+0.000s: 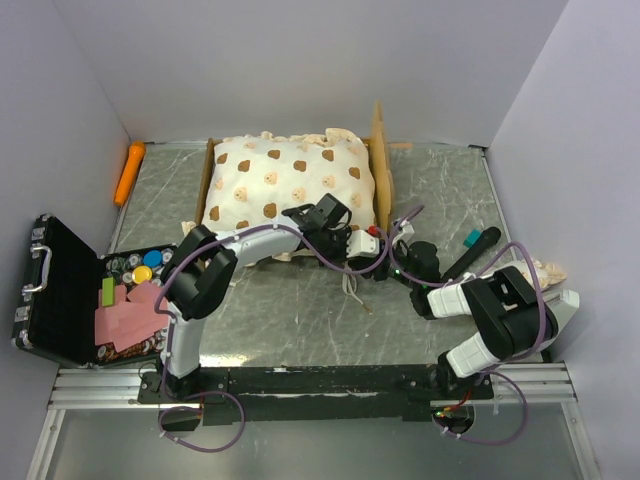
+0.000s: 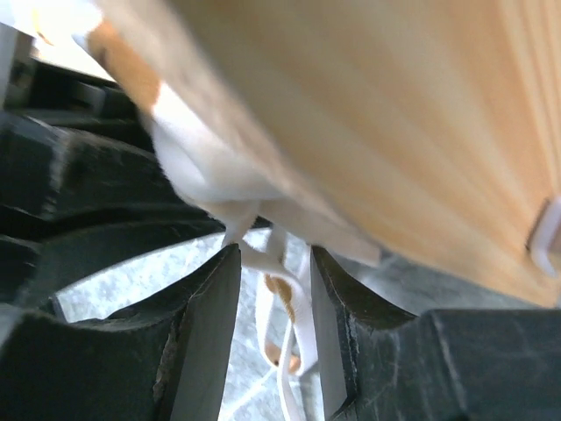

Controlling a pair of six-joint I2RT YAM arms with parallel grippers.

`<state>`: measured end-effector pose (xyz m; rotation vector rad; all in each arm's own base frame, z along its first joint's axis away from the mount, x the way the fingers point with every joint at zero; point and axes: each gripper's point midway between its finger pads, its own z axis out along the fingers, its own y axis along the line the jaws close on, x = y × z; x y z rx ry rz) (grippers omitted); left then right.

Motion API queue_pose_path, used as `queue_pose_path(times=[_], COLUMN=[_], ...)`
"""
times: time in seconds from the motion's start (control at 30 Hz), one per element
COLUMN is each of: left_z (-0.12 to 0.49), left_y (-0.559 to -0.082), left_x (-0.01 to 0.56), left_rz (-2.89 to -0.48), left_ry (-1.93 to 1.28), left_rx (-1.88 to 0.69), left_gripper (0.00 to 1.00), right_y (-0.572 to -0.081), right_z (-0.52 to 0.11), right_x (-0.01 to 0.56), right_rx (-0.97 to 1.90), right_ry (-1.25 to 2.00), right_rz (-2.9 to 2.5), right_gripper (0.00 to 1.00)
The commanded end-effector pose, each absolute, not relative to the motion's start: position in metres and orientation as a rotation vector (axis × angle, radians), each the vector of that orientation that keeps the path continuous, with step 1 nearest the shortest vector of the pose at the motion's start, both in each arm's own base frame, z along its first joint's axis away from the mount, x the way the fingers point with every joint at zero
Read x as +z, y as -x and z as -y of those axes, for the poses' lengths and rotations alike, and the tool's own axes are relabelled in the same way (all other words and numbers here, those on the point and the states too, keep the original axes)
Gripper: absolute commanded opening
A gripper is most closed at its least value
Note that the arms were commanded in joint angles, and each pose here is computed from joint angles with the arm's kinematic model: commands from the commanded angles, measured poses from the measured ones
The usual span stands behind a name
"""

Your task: Set up the pet bed

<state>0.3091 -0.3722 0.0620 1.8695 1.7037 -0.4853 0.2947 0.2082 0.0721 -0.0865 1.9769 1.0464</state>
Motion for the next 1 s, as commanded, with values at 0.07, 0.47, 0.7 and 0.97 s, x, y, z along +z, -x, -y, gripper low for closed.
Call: queue_pose_path(times=[0.07, 0.47, 0.7, 0.97], left_z=[0.388, 0.399, 0.402, 0.404], left_y=[-0.317, -0.307, -0.309, -0.309], left_x=[0.070, 0.083, 0.083, 0.077], left_rz=[-1.592, -1.452, -1.396, -1.403], left_ry=[-1.874, -1.886, -1.909, -1.919], left_rx=[-0.517, -0.692, -0.686, -0.692], left_gripper=[0.01, 0.01, 0.01, 0.01], right_y=[-0.302, -0.302, -0.301, -0.297], right_z=[-0.222, -0.224, -0.232, -0.233], right_x=[0.094, 0.080, 0.075, 0.070], right_rx=[1.113, 1.115, 1.159, 1.171], right_ry=[0.171, 0.180, 0.235, 0.222], right_rz=[-1.862, -1.910, -1.910, -1.912], right_gripper=[0.44, 0.35, 0.37, 0.41])
